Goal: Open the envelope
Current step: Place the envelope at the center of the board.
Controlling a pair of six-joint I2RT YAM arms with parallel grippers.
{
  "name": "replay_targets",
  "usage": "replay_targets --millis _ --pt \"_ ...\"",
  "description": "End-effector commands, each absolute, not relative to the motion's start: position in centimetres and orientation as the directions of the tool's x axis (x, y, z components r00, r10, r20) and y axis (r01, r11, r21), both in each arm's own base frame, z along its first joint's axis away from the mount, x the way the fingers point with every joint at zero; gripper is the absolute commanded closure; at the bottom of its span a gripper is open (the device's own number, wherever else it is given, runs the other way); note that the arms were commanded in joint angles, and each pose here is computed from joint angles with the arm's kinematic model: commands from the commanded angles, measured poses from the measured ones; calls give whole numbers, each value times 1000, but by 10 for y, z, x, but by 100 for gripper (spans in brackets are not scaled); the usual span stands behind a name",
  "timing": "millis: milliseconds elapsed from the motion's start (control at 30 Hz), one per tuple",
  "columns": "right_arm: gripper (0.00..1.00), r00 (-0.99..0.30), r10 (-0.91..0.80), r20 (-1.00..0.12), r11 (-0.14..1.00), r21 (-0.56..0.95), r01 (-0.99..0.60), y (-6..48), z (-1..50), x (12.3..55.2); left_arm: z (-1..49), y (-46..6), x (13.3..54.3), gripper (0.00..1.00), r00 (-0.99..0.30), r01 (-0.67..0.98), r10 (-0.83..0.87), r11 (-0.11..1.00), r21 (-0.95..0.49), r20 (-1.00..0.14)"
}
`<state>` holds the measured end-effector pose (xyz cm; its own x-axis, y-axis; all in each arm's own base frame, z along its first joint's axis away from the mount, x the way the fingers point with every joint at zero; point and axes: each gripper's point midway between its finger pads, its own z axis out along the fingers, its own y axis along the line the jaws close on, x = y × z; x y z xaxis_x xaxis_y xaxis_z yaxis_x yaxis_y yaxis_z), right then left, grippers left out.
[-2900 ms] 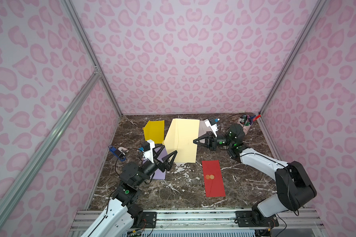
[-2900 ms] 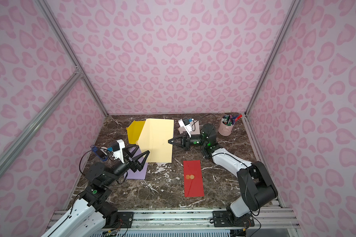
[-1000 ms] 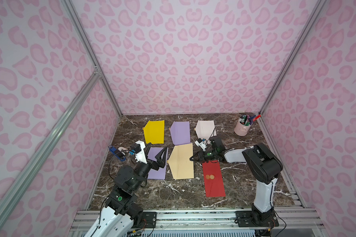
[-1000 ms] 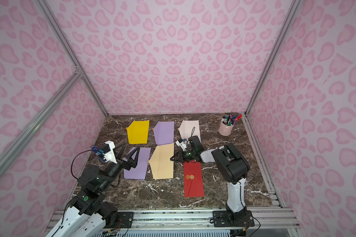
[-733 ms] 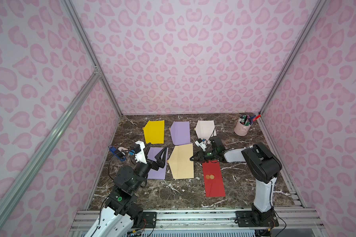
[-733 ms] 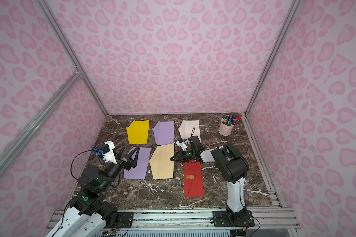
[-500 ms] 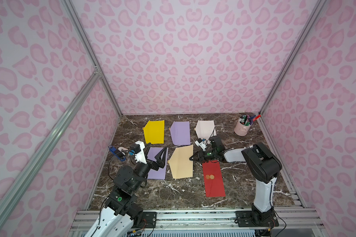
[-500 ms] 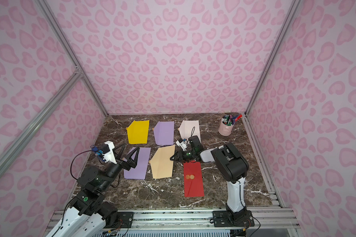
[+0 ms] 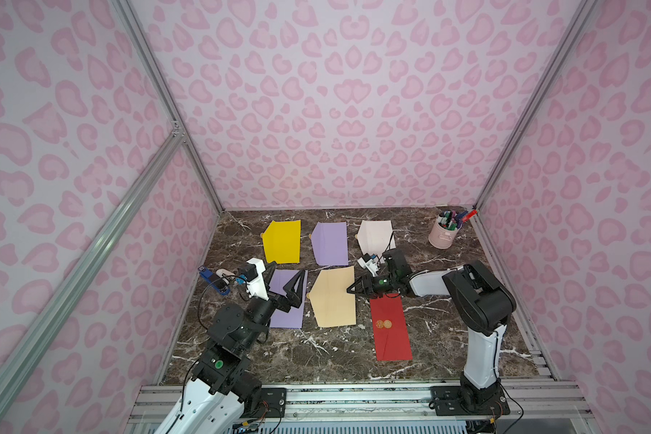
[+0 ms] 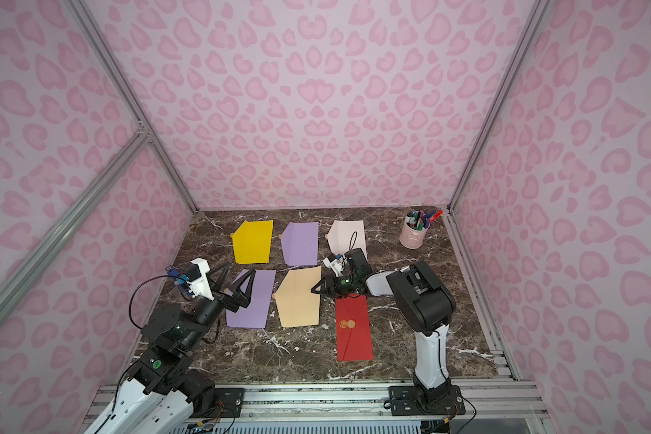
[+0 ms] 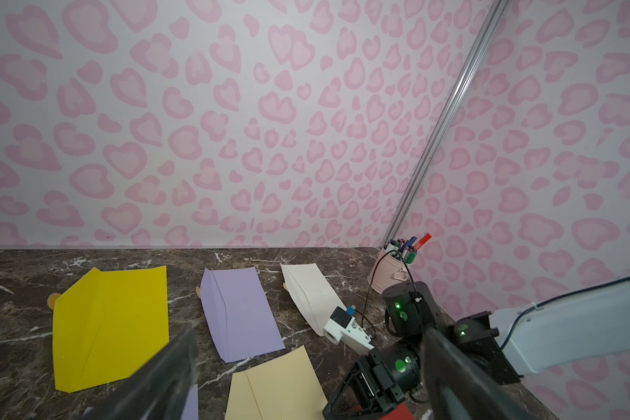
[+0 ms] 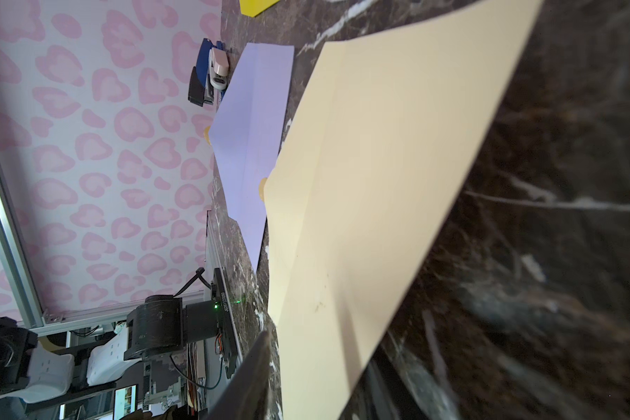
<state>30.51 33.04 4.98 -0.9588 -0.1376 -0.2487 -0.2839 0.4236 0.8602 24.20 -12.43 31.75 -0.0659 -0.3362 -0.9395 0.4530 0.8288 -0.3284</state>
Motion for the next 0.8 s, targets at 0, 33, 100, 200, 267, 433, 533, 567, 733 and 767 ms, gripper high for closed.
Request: replay_targets --millis 0,33,100,200,267,433,533,567,733,767 --pt "53 -960 -127 -249 451 847 -279 325 47 308 322 -125 242 3 -43 463 -335 828 -316 -941" --pt "52 -961 -122 -247 453 848 -275 324 47 309 322 -125 242 3 -43 463 -334 828 -315 -942" --pt "48 -964 -114 -240 465 844 -265 321 46 310 322 -126 242 3 -44 465 -334 827 -315 -942" --pt "46 -966 -109 -234 494 831 -257 316 42 311 321 -126 243 3 -48 465 -333 827 -316 -942" --pt "46 -968 -99 -231 520 817 -248 311 41 314 321 -127 243 4 -50 466 -332 827 -316 -942" --pt "46 -963 -88 -254 566 783 -258 305 46 317 319 -128 246 4 -60 465 -325 828 -315 -944" --pt "46 -953 -84 -292 585 759 -284 301 62 319 316 -130 247 4 -70 466 -320 827 -314 -945" --pt "46 -945 -83 -317 597 743 -301 298 71 322 316 -131 248 3 -73 469 -319 825 -315 -945" --pt "45 -888 -75 -454 697 613 -372 276 117 335 302 -156 257 3 -159 532 -274 785 -316 -949" --pt "45 -875 -73 -478 721 581 -377 270 125 337 296 -164 260 3 -193 551 -257 770 -322 -947"
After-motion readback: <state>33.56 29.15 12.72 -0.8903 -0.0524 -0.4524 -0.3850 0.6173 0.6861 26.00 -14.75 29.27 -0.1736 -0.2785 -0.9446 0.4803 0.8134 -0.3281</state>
